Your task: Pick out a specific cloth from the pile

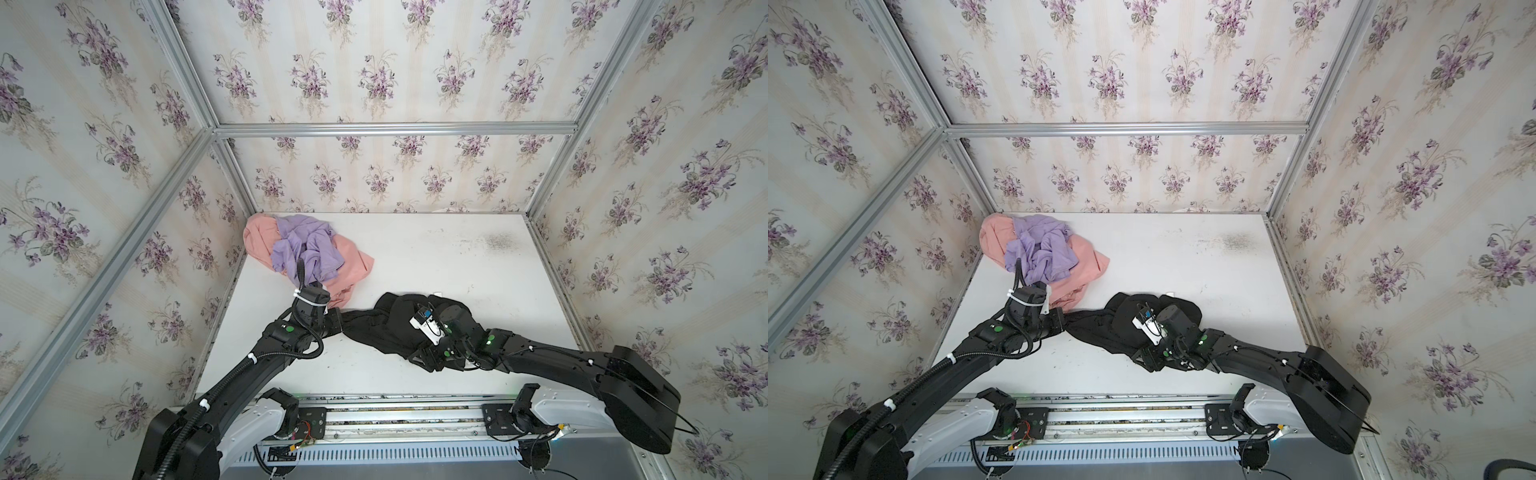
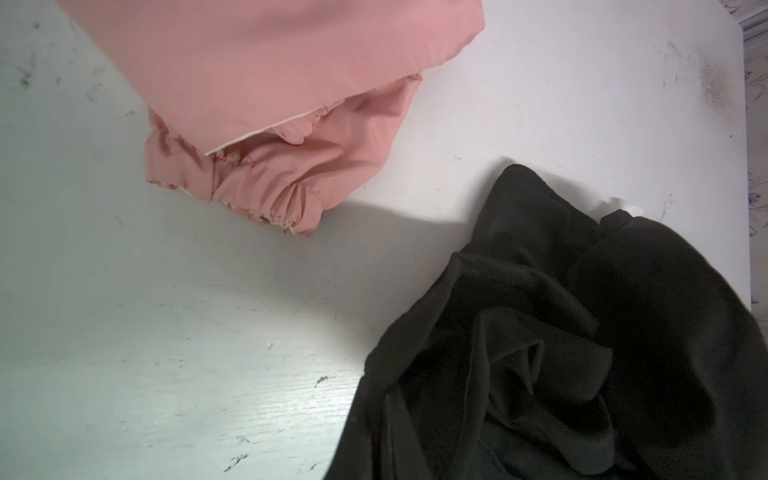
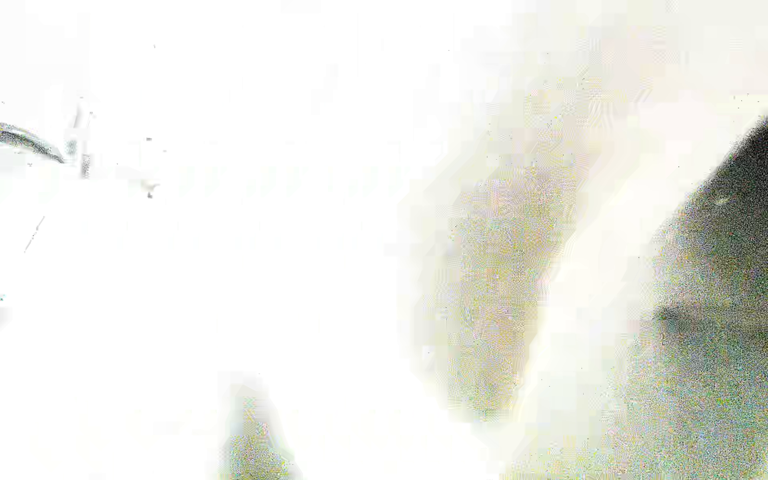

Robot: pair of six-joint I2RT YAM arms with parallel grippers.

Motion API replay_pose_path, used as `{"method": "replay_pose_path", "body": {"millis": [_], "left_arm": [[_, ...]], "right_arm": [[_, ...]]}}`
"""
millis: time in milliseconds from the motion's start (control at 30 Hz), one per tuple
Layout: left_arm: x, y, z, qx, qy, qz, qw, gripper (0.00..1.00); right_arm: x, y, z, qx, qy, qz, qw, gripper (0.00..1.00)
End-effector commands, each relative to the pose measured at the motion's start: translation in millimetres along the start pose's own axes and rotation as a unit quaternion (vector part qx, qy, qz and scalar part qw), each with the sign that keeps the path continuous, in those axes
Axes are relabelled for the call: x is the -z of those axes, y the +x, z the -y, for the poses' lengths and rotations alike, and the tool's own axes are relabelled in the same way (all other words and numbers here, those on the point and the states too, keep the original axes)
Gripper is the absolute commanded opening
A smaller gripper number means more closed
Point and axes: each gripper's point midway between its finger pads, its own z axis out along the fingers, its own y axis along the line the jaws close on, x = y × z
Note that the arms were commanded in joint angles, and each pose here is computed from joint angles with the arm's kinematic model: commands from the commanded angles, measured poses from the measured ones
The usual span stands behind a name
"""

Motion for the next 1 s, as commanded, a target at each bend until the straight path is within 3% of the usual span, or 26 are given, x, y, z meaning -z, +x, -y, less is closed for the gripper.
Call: {"method": "replay_pose_path", "body": {"millis": [0,67,200,367,533,733,967], "left_arm": [[-2,-6,3,0.004,0.009,0.015,1.0,0.16],[0,-8,4,0.0,0.01,0.022,1.0,0.27],[9,-16,6,-0.014,0.014,0.044,0.999,0.62],[19,-24,10,-0.023,0.018,0.061,0.998,0.93],[26,-30,13,-0.03,0.025,0.074,0.997,0.97],[27,-28,30,-0.04,0.065,0.056,0.996,0.97],[17,-16,45,-0.043,0.109,0.016,0.993,0.97]], "right_arm": [[17,-25,-11,0.018,0.002,0.031,0.999,0.64],[30,-40,-20,0.032,-0.001,0.047,0.998,0.69],[58,-70,-35,0.077,0.013,0.069,0.995,0.76],[78,-88,-34,0.112,0.049,0.085,0.989,0.83],[88,-88,-40,0.118,0.046,0.078,0.989,0.85],[95,-84,3,0.068,0.111,0.09,0.987,0.85],[48,-67,53,0.013,0.162,0.034,0.986,0.85]]}}
